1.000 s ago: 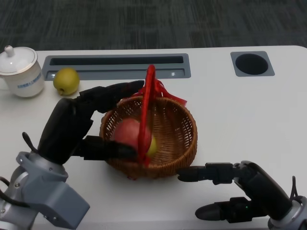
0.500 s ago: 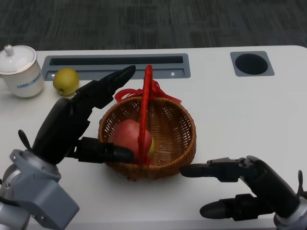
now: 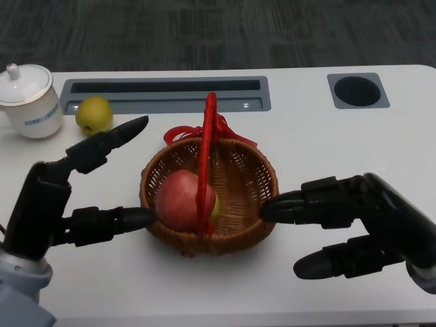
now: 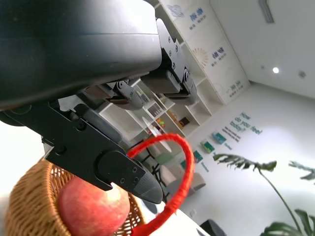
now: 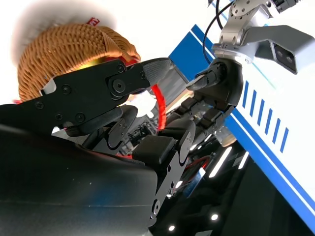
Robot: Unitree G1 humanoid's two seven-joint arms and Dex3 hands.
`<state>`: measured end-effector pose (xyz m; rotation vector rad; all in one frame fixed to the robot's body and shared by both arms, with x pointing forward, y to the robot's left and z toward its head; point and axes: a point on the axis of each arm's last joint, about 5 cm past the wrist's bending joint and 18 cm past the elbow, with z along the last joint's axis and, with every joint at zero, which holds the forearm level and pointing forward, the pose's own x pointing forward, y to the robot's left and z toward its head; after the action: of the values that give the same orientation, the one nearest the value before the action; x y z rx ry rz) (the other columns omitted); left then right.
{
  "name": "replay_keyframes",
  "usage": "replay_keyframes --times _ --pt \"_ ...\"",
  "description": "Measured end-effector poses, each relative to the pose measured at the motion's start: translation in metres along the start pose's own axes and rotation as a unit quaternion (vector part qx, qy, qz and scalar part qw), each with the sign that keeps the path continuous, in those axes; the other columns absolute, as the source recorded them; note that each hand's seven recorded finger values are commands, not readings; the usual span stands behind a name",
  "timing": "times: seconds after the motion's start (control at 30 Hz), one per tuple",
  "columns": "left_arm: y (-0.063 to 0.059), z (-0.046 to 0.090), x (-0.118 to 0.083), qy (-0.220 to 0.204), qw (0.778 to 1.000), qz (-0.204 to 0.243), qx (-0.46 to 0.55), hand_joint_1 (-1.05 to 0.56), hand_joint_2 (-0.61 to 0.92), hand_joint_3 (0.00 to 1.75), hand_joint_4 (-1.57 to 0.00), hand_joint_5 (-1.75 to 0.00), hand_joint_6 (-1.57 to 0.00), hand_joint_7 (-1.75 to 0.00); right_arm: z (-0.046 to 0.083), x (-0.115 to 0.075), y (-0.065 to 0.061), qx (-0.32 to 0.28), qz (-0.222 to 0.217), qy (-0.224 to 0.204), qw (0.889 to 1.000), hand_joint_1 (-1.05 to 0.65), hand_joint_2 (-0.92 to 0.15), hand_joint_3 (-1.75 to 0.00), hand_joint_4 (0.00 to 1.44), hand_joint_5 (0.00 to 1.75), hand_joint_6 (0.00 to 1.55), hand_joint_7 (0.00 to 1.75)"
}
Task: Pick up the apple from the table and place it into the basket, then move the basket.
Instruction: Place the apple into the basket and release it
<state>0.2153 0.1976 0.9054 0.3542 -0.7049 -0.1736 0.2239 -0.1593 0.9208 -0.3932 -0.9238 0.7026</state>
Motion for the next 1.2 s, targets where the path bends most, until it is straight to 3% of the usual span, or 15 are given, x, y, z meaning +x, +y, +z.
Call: replay_keyframes --times 0.17,0.37,0.63,1.0,1.2 --pt "0.013 -0.002 -0.01 0.018 1.0 0.01 0.002 -0.46 0.73 0.0 -0.69 -0.04 -0.65 -0.03 -0.003 0.007 -0.003 -0.006 0.012 -0.013 1.0 -0.46 -0.86 0.0 0.82 0.0 0.74 0.01" --pt "0.016 -0.006 -0.021 0.06 0.998 -0.006 -0.002 -0.41 0.73 0.0 -0.73 -0.04 -0.68 -0.03 -0.008 0.019 -0.009 -0.025 0.041 -0.018 0.999 -0.46 -0.87 -0.01 0.82 0.01 0.73 0.0" --pt "0.019 -0.012 -0.03 0.103 0.993 -0.049 -0.01 -0.44 0.75 0.01 -0.81 -0.05 -0.74 -0.03 -0.024 0.036 -0.014 -0.042 0.115 0.017 0.992 -0.41 -0.81 0.0 0.86 0.02 0.78 0.01" --pt "0.022 -0.015 -0.033 0.127 0.989 -0.073 -0.011 -0.47 0.74 0.0 -0.87 -0.03 -0.78 -0.02 -0.049 0.057 -0.008 -0.075 0.205 0.072 0.973 -0.52 -0.85 -0.01 0.84 0.0 0.76 0.0" --pt "0.02 -0.015 -0.034 0.129 0.989 -0.072 -0.014 -0.48 0.75 0.01 -0.87 -0.02 -0.79 -0.01 -0.055 0.067 -0.004 -0.094 0.265 0.098 0.955 -0.5 -0.86 -0.01 0.81 0.0 0.75 0.0"
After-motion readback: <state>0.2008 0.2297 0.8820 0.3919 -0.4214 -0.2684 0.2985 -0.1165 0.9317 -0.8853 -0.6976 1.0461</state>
